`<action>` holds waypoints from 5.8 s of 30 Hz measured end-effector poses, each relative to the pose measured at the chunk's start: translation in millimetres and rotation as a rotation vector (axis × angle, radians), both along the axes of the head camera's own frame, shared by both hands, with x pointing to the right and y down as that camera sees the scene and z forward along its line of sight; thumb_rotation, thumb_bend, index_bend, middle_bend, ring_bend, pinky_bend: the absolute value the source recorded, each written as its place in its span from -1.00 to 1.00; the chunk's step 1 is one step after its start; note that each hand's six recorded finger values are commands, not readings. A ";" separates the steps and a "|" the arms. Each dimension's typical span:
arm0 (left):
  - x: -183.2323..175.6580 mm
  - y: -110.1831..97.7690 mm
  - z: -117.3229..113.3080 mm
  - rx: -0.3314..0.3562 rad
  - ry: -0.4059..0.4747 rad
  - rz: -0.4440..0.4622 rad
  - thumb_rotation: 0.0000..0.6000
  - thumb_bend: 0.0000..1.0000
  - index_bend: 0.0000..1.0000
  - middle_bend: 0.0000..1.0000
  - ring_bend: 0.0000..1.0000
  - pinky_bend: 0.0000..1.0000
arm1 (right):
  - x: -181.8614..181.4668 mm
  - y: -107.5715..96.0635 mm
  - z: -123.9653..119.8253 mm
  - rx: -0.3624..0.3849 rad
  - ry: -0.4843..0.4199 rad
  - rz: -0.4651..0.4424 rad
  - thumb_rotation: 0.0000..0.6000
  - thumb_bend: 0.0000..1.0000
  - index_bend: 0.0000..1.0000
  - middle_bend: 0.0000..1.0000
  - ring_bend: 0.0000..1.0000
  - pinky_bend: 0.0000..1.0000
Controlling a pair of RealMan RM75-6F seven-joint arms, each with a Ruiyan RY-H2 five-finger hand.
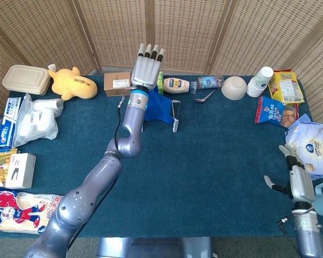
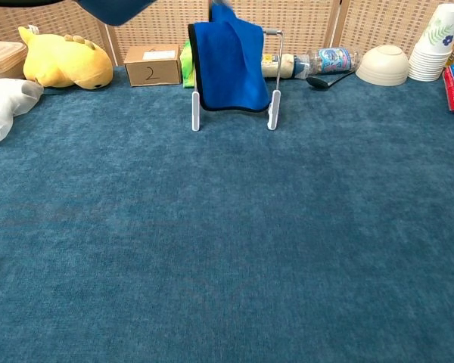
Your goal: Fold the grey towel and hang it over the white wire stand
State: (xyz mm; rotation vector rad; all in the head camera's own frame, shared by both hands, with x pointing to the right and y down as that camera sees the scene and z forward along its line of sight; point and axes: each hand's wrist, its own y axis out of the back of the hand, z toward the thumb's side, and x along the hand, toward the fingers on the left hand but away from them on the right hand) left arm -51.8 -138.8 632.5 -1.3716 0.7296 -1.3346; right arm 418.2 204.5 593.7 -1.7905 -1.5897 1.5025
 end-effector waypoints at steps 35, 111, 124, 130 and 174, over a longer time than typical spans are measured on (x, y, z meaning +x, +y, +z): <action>-11.6 29.5 20.7 -0.049 0.153 0.001 1.00 -0.63 -0.87 -1.00 -1.00 -1.00 | 1.7 5.5 -3.8 -0.002 -0.005 0.003 1.00 -0.49 -0.96 -0.92 -1.00 -1.00; -39.1 49.7 2.2 -0.079 0.363 -0.049 1.00 -0.63 -0.85 -1.00 -1.00 -1.00 | 1.9 9.8 -11.7 0.020 -0.021 0.000 1.00 -0.49 -0.97 -0.92 -1.00 -1.00; -11.6 43.4 17.0 -0.097 0.351 -0.062 1.00 -0.63 -0.85 -1.00 -1.00 -1.00 | 12.4 13.4 -14.0 0.015 0.001 0.030 1.00 -0.49 -0.97 -0.92 -1.00 -1.00; 9.8 45.5 16.6 -0.102 0.366 -0.034 1.00 -0.63 -0.85 -1.00 -1.00 -1.00 | 15.3 14.9 -13.9 0.013 0.002 0.037 1.00 -0.49 -0.97 -0.92 -1.00 -1.00; -39.9 48.4 21.2 -0.089 0.350 -0.082 1.00 -0.63 -0.86 -1.00 -1.00 -1.00 | 7.1 14.9 -21.2 0.029 -0.007 0.020 1.00 -0.49 -0.97 -0.92 -1.00 -1.00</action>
